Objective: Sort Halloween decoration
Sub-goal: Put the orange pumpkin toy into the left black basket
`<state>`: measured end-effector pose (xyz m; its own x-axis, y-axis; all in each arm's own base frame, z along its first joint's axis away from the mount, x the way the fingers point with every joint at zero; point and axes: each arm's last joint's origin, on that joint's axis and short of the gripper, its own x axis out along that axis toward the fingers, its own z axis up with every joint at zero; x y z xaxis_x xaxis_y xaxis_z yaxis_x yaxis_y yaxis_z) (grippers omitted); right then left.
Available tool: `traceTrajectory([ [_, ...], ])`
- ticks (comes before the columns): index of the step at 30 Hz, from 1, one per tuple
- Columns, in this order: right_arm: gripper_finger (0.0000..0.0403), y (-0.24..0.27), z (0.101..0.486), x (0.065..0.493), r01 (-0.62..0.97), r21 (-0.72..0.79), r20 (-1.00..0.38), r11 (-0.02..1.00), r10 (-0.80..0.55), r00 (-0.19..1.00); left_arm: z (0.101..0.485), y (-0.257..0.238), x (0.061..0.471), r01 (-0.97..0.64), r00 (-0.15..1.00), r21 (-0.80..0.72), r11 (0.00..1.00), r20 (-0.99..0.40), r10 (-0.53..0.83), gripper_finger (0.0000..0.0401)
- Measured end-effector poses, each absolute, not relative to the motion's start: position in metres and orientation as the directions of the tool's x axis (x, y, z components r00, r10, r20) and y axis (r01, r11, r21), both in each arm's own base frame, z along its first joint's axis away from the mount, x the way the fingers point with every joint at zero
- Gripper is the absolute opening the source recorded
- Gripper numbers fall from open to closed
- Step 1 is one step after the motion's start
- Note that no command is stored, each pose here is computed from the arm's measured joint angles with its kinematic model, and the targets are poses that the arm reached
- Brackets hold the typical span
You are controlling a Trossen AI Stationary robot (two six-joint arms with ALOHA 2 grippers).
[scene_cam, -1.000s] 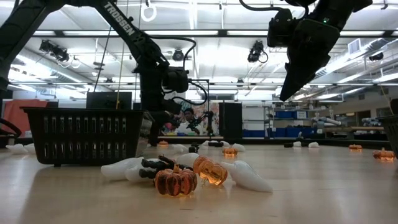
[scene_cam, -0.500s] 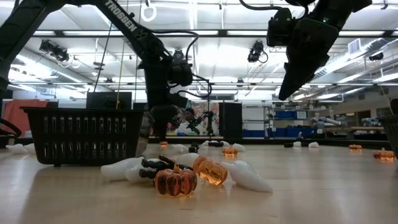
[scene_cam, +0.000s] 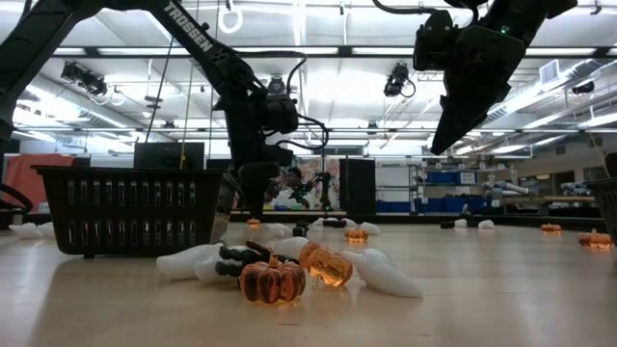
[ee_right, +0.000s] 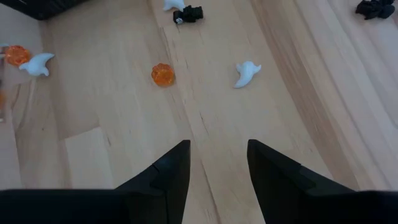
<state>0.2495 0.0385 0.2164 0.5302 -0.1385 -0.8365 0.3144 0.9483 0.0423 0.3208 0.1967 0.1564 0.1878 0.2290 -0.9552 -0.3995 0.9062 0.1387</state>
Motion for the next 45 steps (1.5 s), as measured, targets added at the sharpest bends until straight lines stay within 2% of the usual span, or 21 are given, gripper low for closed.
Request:
traceTrajectory([
  [13,0.0165,0.042,0.217,0.25,0.303,0.047,-0.834,0.952,-0.13,0.537,0.143,0.197,0.323,-0.404,0.161,0.125,0.906,-0.966,0.205,0.0152],
  [31,0.0165,0.041,0.217,0.25,0.304,0.047,-0.833,0.952,-0.131,0.537,0.143,0.197,0.323,-0.386,0.148,0.147,0.911,-0.965,0.218,0.0035],
  [38,0.0165,0.041,0.217,0.25,0.304,0.046,-0.833,0.952,-0.131,0.537,0.146,0.196,0.322,-0.383,0.155,0.145,0.912,-0.964,0.218,0.0026],
  [45,0.0165,0.041,0.217,0.25,0.305,0.047,-0.832,0.951,-0.131,0.54,0.167,0.192,0.317,-0.38,0.2,0.117,0.917,-0.958,0.205,0.0024],
])
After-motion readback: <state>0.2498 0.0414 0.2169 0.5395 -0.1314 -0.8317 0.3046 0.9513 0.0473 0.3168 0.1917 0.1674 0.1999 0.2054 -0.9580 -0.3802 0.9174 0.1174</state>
